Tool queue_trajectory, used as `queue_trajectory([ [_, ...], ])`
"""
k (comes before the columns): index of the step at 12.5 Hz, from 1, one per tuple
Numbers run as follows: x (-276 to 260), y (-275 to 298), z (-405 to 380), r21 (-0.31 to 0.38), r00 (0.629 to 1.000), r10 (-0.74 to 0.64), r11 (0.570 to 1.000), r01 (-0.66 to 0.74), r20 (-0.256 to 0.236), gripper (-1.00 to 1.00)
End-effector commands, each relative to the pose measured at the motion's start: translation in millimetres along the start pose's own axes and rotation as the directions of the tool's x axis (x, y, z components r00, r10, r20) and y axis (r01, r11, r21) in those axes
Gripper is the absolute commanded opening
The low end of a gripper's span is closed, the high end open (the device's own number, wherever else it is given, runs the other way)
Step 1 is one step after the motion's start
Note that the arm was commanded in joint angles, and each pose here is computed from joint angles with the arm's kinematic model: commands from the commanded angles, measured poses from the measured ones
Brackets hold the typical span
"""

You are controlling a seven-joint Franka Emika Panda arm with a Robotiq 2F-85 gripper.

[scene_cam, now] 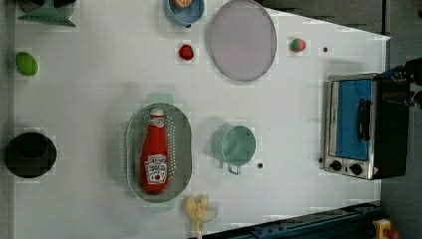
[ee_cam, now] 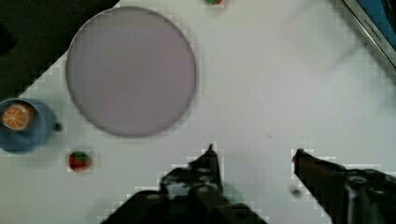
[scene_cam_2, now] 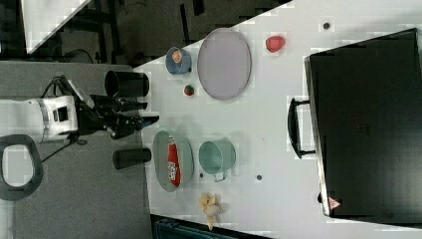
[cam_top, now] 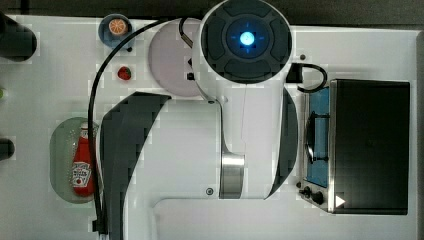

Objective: Pick ketchup from strainer and place it on the table

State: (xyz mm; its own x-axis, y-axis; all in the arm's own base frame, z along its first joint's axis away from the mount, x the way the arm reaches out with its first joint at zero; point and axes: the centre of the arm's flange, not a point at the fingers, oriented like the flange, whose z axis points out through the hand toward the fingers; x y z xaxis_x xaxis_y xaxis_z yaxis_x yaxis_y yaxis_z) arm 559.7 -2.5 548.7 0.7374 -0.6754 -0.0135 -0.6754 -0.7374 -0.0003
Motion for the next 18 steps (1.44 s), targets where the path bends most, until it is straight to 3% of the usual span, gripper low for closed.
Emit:
queue_trajectory([
  [1,-88.2,102.1,-82.5,0.005,0.994,0.106,0.994,-0.106,0.033,0.58],
  [3,-96.3,85.3,-75.5,-0.012,0.997,0.072,0.997,-0.072,0.036,1.0],
  [7,-139.7,7.9,-47.9,-0.044,0.996,-0.091,0.995,0.091,0.013,1.0],
  [10,-184.4,-52.5,-21.9,-0.049,0.975,-0.22,0.975,0.219,-0.017,1.0],
  [14,-255.1,-118.5,35.4,-0.086,0.917,-0.398,0.913,0.399,0.026,1.0],
  [18,-320.3,-169.4,103.8,-0.036,0.841,-0.539,0.84,0.541,0.053,1.0],
])
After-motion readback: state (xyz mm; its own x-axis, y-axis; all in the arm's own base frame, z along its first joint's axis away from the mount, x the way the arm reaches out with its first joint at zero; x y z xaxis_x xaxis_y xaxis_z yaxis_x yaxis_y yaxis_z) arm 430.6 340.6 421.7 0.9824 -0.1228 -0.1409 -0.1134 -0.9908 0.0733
